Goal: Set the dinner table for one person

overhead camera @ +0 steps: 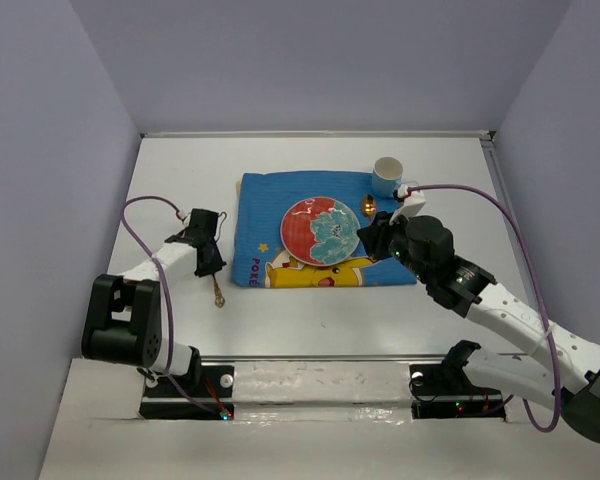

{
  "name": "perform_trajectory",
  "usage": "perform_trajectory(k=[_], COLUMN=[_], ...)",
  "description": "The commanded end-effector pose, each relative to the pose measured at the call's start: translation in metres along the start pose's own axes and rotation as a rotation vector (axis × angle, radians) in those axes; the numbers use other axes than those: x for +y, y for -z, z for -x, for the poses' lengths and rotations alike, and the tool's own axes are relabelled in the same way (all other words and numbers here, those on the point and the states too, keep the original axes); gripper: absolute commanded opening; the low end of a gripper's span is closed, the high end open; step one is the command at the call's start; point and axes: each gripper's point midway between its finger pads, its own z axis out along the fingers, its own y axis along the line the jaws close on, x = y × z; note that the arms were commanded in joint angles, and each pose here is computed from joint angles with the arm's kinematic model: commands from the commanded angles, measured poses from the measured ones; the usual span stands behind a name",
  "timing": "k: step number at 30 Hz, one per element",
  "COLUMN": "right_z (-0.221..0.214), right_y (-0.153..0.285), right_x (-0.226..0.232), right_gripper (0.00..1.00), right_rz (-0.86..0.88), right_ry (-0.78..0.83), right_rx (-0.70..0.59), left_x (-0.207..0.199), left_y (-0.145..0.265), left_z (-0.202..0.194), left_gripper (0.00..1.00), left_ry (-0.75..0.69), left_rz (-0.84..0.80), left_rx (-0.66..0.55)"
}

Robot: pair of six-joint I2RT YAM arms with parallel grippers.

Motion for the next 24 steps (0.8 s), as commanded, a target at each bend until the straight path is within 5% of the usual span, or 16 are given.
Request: perform_trajectory(k=[1, 3, 14, 18, 24], right_z=[0.011, 0.01, 0.0, -0.001, 0.001], right_y=[0.001, 0.001, -0.006, -0.009, -0.007], right_x=[-0.003, -0.002, -0.011, -0.019, -0.039], right_gripper=[0.34, 0.34, 0.34, 0.34, 0.33], right_rz=[-0.015, -0.012, -0.054, -0.098, -0.2], right_ry=[0.007, 0.006, 0.008, 0.001, -0.004], right_rx=[-0.046, -0.043, -0.029, -0.05, -0.094], left_x=[0.004, 0.006, 0.002, -0.043, -0.102], left_y=[-0.005, -0.004, 0.074, 0.129, 0.127], left_z=[0.001, 0.003, 0.069, 0.083, 0.079], left_gripper=[0.12, 0.0, 0.0, 0.0, 0.0], left_ry=[-0.003, 0.005, 0.051, -0.02, -0.098], left_rz=[0.021, 0.026, -0.037, -0.125, -0.223], left_rx=[0.017, 0.011, -0.298, -0.414, -0.373])
